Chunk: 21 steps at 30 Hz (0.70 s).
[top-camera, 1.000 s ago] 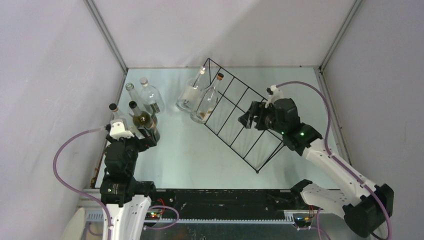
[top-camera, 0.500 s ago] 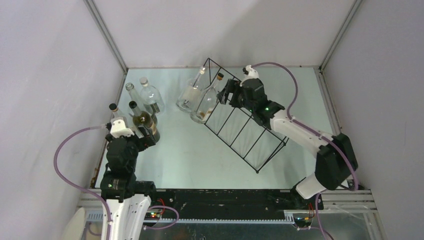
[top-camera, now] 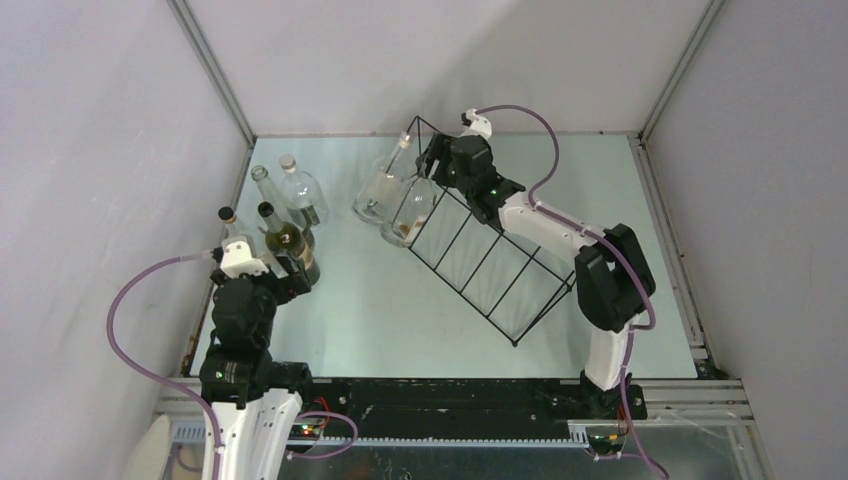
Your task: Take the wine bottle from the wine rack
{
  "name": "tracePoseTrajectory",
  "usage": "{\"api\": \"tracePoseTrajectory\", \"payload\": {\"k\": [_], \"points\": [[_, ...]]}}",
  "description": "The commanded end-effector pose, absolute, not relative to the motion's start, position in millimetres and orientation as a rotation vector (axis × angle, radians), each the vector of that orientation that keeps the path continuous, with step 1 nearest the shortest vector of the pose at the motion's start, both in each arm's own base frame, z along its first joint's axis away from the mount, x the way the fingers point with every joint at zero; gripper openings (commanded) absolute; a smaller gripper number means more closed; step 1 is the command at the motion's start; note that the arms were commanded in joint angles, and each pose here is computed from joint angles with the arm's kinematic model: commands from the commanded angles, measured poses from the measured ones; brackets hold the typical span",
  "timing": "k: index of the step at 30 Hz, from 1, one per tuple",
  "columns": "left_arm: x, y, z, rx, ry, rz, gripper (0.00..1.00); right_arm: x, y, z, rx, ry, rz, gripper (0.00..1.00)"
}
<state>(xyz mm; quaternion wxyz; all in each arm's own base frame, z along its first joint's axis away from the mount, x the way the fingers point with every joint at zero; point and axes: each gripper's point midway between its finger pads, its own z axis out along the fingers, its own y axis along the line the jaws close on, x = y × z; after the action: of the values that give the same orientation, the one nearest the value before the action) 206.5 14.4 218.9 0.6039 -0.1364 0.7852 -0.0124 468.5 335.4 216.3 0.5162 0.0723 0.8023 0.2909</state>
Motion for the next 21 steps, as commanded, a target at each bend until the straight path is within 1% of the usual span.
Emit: {"api": "tracePoseTrajectory", "payload": {"k": [1, 7, 12, 15, 20, 21], "points": [[207, 13, 236, -0.28, 1.782, -0.029, 0.98, 492, 331, 238, 0.276, 1.85, 0.666, 0.73], [208, 11, 234, -0.273, 1.794, -0.033, 0.98, 507, 327, 219, 0.342, 1.875, 0.669, 0.67], [208, 10, 235, -0.267, 1.792, -0.039, 0.98, 518, 325, 211, 0.377, 1.874, 0.718, 0.56], [209, 9, 234, -0.261, 1.796, -0.044, 0.98, 523, 327, 207, 0.387, 1.88, 0.746, 0.48], [209, 7, 233, -0.25, 1.803, -0.051, 0.98, 524, 333, 212, 0.348, 1.862, 0.764, 0.4], [209, 7, 233, -0.25, 1.8, -0.053, 0.98, 524, 334, 213, 0.343, 1.858, 0.767, 0.36]]}}
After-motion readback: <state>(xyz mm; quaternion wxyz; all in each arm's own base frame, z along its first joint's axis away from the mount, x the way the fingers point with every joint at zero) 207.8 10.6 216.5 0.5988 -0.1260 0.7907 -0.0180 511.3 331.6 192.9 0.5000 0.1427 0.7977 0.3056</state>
